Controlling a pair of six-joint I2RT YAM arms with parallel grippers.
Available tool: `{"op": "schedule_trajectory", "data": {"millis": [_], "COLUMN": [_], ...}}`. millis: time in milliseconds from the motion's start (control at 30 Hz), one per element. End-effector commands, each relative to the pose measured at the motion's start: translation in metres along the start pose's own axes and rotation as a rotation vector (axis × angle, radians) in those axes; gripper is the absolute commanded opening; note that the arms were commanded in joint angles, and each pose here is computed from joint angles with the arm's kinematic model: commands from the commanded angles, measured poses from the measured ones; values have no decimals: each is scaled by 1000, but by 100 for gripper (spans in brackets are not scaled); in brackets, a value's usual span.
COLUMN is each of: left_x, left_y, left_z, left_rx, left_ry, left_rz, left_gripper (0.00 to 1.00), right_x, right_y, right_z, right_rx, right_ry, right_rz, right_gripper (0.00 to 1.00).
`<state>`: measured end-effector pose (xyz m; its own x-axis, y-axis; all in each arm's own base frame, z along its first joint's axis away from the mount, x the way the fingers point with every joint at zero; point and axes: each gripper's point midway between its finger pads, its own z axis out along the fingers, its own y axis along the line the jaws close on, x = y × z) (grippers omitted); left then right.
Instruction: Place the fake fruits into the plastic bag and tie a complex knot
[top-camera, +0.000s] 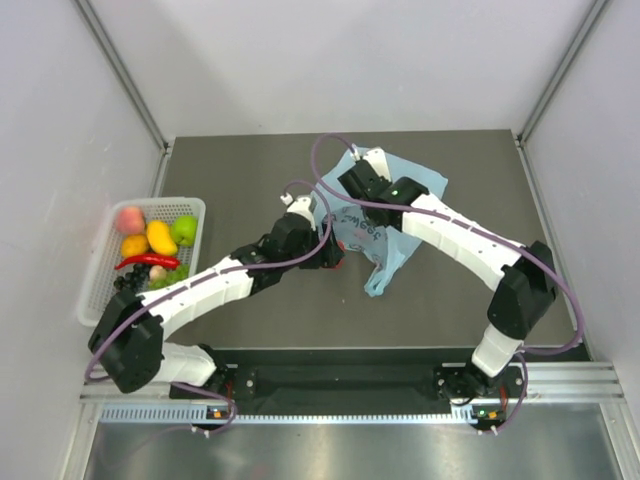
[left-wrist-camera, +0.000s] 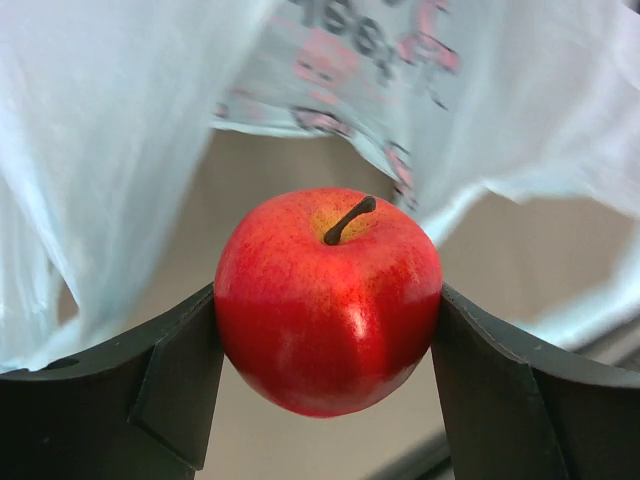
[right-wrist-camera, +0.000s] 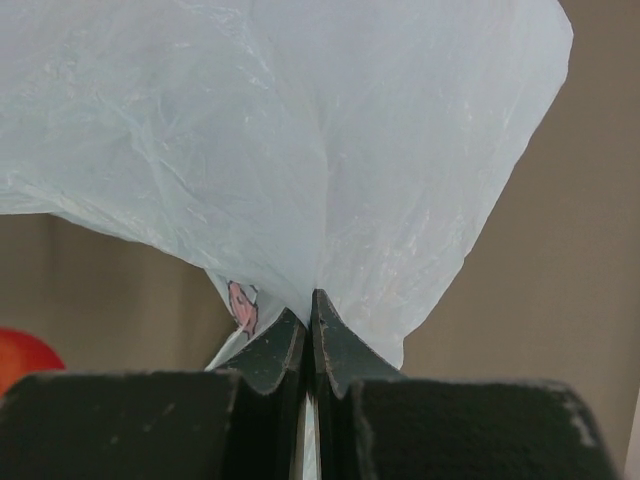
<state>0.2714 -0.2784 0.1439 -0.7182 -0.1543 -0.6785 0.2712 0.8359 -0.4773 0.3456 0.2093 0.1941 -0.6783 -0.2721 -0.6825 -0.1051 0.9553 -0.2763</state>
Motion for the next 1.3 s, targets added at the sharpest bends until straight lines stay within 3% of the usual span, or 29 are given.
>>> {"op": "schedule_trajectory", "data": {"millis": [0,267,400,700,1267], "left_x": [-46,-96,-121,-94,-62], "left_y": [13,29,11,-8,-36], "left_z": [11,38,54,61,144], "left_rx": [-93,-31,71,165,221], "left_ry": [-145,-160,-153,-86,-82], "left_rz": [13,-23,2,-62,-203], "left_gripper": [0,0,0,0,0], "right_x": [-6,2,1,-15,-29], "right_y": [6,13,20,28,51], "right_z": [-21,-38,-44,-40,-47], "right_rx": [-32,-59,-89,-113,-259], "right_ry": [-32,-29,-37,-70,-127], "right_rz": [35,63,91,116,322], "right_gripper": [0,0,0,0,0]}}
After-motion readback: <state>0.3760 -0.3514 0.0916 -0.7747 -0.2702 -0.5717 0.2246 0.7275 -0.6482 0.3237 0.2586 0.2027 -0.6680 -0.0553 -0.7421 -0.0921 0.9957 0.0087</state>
